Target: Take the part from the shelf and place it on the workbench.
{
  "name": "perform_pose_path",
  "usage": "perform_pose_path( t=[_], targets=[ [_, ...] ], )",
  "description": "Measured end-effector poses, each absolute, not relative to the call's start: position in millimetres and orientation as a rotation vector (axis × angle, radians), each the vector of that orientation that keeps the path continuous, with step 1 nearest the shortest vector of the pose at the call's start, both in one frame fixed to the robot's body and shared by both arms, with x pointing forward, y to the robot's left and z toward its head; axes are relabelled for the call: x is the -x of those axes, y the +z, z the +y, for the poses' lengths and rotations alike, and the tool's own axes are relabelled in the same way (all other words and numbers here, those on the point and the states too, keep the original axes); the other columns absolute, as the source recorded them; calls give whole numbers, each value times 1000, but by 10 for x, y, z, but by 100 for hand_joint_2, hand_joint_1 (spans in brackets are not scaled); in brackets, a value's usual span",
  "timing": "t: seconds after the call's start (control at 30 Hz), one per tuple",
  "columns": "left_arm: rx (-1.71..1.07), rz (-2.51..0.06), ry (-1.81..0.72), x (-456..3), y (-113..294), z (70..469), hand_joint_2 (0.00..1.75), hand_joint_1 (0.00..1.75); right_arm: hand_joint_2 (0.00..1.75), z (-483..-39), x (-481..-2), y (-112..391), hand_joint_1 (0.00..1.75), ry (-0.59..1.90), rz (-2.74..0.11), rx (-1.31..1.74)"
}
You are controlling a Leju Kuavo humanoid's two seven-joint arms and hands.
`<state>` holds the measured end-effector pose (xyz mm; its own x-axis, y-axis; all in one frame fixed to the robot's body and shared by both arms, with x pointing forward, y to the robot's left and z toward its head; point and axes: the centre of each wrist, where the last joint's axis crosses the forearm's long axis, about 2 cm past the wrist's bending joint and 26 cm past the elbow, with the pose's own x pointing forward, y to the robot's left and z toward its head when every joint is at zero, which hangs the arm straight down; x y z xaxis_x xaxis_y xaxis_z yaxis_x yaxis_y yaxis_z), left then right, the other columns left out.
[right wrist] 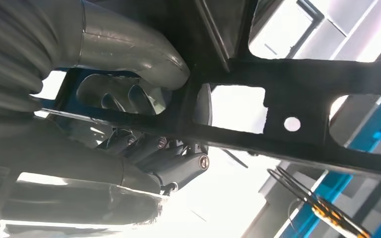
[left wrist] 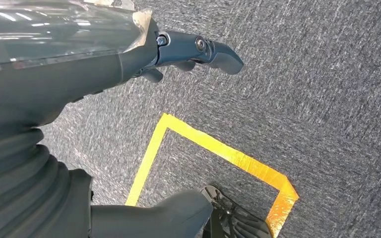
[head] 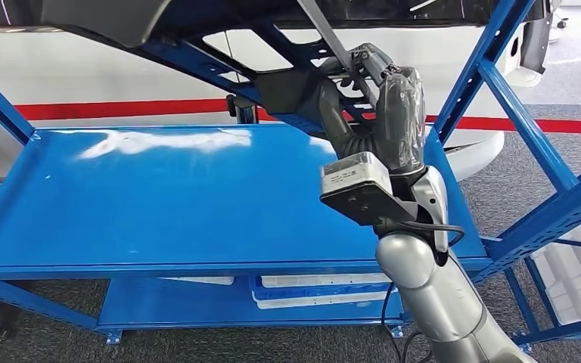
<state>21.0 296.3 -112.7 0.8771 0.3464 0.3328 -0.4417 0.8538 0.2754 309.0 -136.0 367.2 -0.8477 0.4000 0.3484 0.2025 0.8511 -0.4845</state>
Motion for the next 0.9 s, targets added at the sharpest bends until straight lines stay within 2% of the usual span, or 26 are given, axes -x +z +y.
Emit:
perform_pose_path(
  t=[0.43,0.9],
  targets=[
    [-460,-252,435,-249,-1109,2742,175,0,175,-1474,-3053,3372,175,477,-2506,109],
    [-433,-339,416,-299,-1105,2698,175,0,175,-1599,-3001,3239,175,439,-2478,79]
  ],
)
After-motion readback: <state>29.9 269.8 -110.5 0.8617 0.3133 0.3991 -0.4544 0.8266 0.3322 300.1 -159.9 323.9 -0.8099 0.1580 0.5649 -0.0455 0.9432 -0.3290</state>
